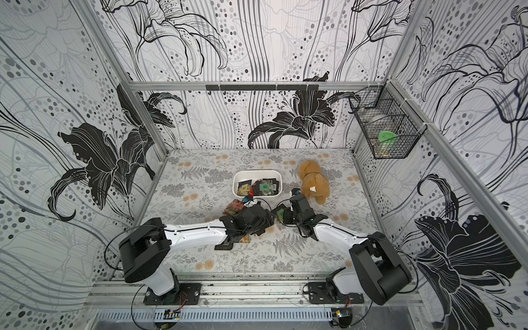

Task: Put the tea bags into the storage box
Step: Pick up the tea bag from the center of the board.

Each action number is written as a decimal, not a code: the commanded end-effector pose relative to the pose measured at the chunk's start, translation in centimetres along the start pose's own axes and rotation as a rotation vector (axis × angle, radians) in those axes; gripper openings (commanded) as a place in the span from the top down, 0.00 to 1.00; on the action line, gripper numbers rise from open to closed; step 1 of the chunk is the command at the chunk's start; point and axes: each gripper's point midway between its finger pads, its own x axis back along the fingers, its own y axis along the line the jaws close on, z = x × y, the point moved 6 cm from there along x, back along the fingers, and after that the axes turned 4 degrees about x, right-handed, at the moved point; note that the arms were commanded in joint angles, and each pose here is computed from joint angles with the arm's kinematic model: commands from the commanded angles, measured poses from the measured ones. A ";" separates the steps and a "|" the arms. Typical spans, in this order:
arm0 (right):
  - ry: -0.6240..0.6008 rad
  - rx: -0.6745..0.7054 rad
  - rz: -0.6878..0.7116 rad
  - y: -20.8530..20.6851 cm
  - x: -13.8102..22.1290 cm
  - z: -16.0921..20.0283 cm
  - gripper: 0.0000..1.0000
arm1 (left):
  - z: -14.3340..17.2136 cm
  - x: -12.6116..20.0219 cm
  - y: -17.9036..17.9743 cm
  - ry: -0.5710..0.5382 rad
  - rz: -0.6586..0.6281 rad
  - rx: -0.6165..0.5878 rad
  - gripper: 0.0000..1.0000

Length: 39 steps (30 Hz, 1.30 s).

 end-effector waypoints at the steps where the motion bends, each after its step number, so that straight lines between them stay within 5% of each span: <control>1: 0.011 -0.026 0.007 -0.7 -0.3 -0.8 0.84 | -1.1 -0.8 -1.4 -0.043 0.030 0.018 0.39; 11: 0.067 -0.037 -0.014 -1.1 -1.7 -0.5 0.87 | -1.9 -4.8 -1.3 0.026 -0.006 -0.034 0.39; 39: 0.209 -0.037 0.103 -2.6 -4.0 1.4 0.92 | -2.3 -7.9 0.6 0.031 -0.124 -0.084 0.38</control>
